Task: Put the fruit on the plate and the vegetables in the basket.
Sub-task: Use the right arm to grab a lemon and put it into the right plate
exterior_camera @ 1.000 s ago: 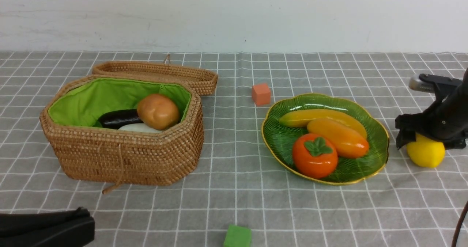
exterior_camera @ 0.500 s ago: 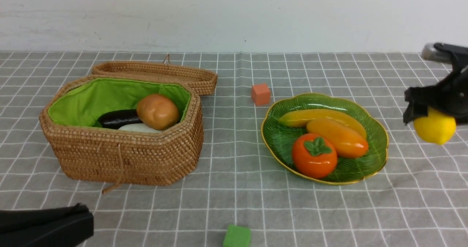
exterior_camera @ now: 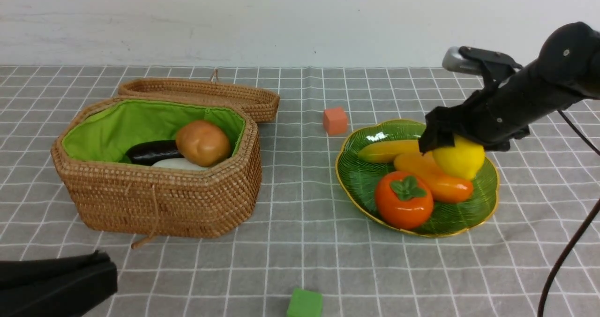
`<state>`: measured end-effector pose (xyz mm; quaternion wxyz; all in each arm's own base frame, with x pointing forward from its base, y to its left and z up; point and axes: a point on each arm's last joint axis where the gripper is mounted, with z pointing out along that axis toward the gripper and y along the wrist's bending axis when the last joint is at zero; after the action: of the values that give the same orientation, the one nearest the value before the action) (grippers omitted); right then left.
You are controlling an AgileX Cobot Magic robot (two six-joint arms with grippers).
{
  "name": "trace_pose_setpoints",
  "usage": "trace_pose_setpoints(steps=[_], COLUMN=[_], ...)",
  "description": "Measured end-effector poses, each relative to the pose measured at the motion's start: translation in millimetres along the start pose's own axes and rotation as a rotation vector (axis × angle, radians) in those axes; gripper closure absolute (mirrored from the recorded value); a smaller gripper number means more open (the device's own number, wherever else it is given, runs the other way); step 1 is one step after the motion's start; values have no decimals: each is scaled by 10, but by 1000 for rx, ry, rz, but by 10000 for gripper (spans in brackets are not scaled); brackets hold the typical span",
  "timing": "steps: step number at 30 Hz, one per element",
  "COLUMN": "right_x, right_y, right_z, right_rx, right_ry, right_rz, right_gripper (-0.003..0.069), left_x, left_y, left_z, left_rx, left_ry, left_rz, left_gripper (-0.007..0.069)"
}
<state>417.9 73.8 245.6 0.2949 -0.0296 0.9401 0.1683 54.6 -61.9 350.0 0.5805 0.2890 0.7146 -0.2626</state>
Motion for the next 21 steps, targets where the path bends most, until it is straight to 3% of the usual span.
trace_pose_setpoints(steps=[6, 11, 18, 21], right_x=[-117, -100, 5, 2], right_y=[269, 561, 517, 524], right_z=[66, 423, 716, 713], right_rx=[-91, -189, -183, -190], right_ry=[-112, -118, -68, -67], right_rz=[-5, 21, 50, 56], right_gripper=[93, 93, 93, 47], left_x=[6, 6, 7, 8], left_y=[-4, -4, -5, -6], left_z=[0, 0, 0, 0], left_rx=[5, 5, 7, 7], left_ry=[7, 7, 8, 9], left_rz=[0, 0, 0, 0], left_gripper=[635, 635, 635, 635])
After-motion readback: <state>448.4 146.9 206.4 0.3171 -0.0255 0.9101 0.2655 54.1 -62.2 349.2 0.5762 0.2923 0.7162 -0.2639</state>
